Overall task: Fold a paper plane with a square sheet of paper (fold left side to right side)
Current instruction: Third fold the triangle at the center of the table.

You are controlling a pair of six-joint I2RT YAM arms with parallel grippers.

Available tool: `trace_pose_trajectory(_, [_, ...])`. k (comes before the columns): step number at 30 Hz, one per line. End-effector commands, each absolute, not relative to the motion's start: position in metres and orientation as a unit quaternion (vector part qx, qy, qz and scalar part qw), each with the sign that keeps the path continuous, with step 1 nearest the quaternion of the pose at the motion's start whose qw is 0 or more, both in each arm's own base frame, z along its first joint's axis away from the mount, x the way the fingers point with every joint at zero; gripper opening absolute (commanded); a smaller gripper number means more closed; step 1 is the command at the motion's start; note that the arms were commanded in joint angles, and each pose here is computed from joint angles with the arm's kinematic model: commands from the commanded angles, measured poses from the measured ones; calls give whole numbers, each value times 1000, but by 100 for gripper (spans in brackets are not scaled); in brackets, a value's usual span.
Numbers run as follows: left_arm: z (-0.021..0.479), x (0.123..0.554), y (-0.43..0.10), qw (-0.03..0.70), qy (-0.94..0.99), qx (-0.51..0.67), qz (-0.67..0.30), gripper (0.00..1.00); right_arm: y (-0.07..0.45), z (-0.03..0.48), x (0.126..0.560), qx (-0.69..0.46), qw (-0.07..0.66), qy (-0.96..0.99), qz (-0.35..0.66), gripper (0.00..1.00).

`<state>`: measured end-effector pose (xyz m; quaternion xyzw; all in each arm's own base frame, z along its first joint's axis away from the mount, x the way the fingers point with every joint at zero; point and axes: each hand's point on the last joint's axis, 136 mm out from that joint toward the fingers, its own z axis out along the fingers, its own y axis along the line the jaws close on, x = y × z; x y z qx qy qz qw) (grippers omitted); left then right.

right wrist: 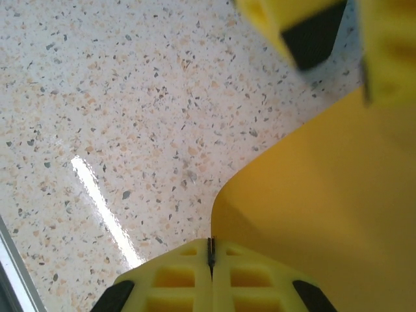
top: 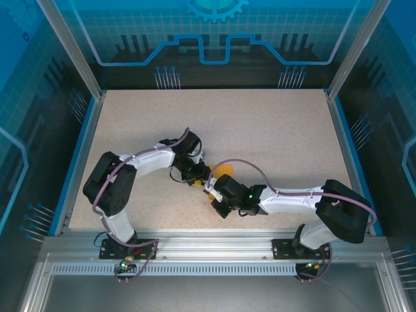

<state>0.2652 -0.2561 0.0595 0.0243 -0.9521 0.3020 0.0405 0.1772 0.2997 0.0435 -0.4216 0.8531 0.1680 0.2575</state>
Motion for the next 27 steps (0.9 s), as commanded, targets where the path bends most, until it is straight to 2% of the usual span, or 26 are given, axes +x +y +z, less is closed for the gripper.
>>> trace_pose_trajectory(1, [76, 267, -246, 24, -952, 13, 304, 40, 303, 43, 169, -407, 229, 858, 215, 0])
trace_pose_trajectory(6, [77, 276, -264, 34, -941, -7, 337, 22, 306, 41, 170, -389, 217, 862, 240, 0])
trace_pose_trajectory(8, [75, 282, -273, 36, -938, -17, 345, 18, 306, 39, 171, -383, 213, 865, 243, 0])
trace_pose_trajectory(12, [66, 292, -290, 48, -934, -38, 351, 14, 306, 38, 173, -368, 206, 871, 253, 0])
trace_pose_trajectory(19, [39, 297, -309, 73, -938, -62, 335, 13, 305, 36, 177, -351, 202, 877, 258, 0])
trace_pose_trajectory(27, [8, 289, -304, 94, -951, -77, 284, 9, 297, 35, 183, -335, 199, 884, 257, 0])
